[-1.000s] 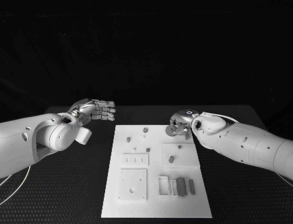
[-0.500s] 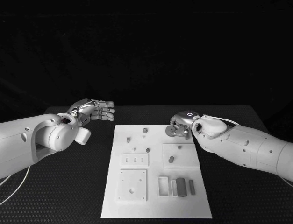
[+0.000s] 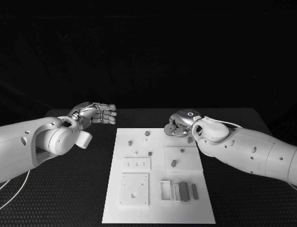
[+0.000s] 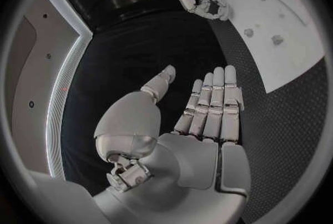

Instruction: Assemble the parts on the task board

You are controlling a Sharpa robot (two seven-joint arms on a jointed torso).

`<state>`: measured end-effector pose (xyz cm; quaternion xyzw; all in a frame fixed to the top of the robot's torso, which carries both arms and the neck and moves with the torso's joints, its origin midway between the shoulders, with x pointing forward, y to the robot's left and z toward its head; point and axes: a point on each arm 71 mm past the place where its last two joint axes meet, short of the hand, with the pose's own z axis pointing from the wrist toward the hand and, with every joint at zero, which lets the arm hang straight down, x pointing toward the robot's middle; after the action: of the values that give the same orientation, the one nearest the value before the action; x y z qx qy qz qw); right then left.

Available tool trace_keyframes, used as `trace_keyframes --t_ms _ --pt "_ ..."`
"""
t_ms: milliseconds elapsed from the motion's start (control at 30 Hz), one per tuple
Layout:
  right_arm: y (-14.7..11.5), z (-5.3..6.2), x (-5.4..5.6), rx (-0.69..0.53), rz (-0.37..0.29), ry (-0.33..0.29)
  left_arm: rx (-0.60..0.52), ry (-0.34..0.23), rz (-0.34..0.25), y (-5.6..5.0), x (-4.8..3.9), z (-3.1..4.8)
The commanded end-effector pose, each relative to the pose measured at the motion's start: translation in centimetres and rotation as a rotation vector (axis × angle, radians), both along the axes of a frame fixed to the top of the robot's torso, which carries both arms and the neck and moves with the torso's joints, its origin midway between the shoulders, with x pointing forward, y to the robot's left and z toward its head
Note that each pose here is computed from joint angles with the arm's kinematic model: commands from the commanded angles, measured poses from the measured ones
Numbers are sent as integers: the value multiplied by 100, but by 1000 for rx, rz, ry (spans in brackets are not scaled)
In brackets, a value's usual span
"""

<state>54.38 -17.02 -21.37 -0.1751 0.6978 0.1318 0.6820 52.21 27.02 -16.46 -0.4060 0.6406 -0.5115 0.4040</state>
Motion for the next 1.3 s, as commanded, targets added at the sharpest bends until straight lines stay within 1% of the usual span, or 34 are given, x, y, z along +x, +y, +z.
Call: trace_keyframes --t_ms 33,167,233,400,600,833,1300 --pt "156 46 -79 -36 18 -63 -4 -10 -13 -22 -6 17" --pt "331 73 -146 -41 56 -80 -5 -10 -13 -23 -6 18" --pt "428 67 -181 -50 79 -86 -4 -10 -12 -18 -9 18" --pt "645 12 -250 -75 124 -103 -5 -11 -12 -26 -9 20" --pt "837 -97 -295 -77 139 -85 -6 -11 -19 -55 -5 19" --pt "925 -205 -281 -100 136 -73 -6 -11 -20 -65 0 19" --pt "1011 -224 -257 -107 138 -68 -7 -10 -24 -80 3 19"
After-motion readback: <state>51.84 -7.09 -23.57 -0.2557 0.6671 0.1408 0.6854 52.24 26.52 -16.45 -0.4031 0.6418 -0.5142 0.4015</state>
